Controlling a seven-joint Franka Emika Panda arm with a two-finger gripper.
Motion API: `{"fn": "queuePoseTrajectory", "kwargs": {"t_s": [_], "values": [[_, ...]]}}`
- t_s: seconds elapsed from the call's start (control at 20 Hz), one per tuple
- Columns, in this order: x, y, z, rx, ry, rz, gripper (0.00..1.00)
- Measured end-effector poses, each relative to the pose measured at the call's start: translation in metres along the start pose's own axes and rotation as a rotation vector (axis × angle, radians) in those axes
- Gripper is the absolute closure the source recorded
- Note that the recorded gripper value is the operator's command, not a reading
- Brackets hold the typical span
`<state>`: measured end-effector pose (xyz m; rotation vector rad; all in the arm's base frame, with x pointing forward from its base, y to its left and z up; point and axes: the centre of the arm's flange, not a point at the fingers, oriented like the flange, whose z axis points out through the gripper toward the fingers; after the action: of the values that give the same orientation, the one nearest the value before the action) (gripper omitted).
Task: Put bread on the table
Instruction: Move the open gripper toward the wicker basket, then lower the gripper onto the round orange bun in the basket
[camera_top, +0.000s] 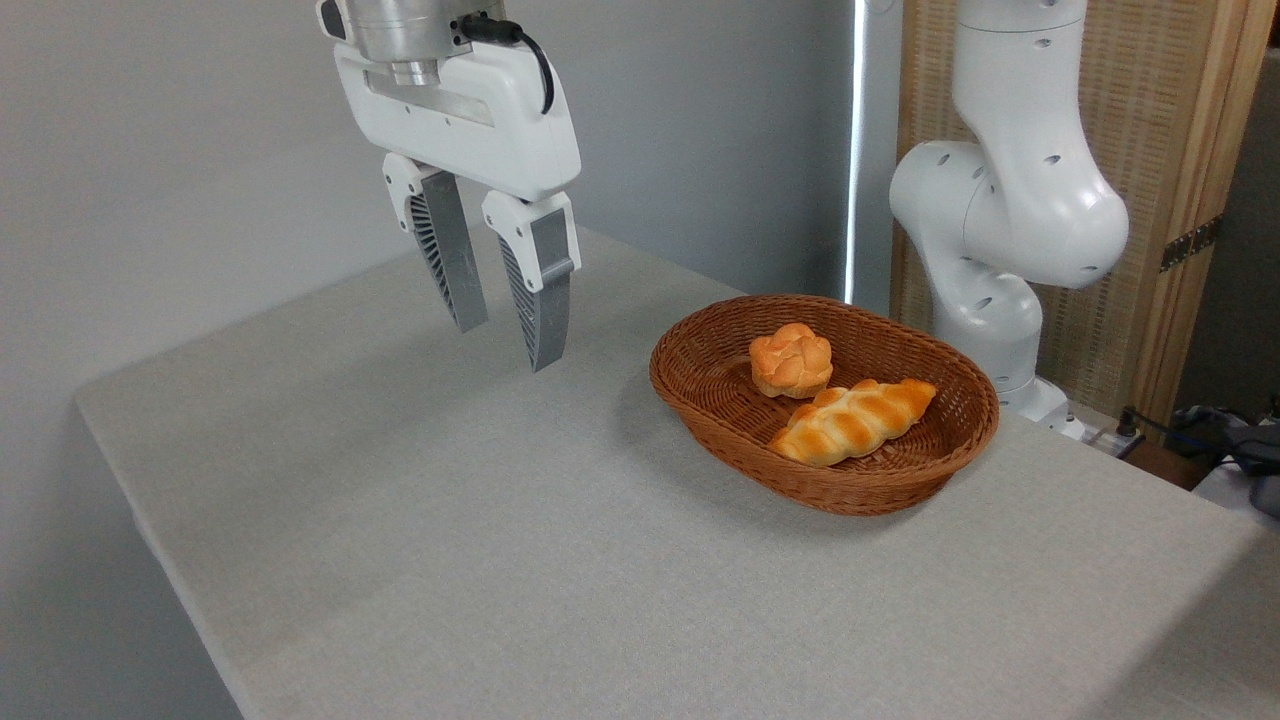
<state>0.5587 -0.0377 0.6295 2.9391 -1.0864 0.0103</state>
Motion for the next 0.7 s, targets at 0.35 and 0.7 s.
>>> {"fn": "queuePoseTrajectory", "kwargs": {"t_s": [0.35,0.7], "values": [[-0.023,0.014,0.008,0.009,0.016,-0.003,0.00],[-0.078,0.078,0.035,-0.009,-0.001,0.038,0.00]]}}
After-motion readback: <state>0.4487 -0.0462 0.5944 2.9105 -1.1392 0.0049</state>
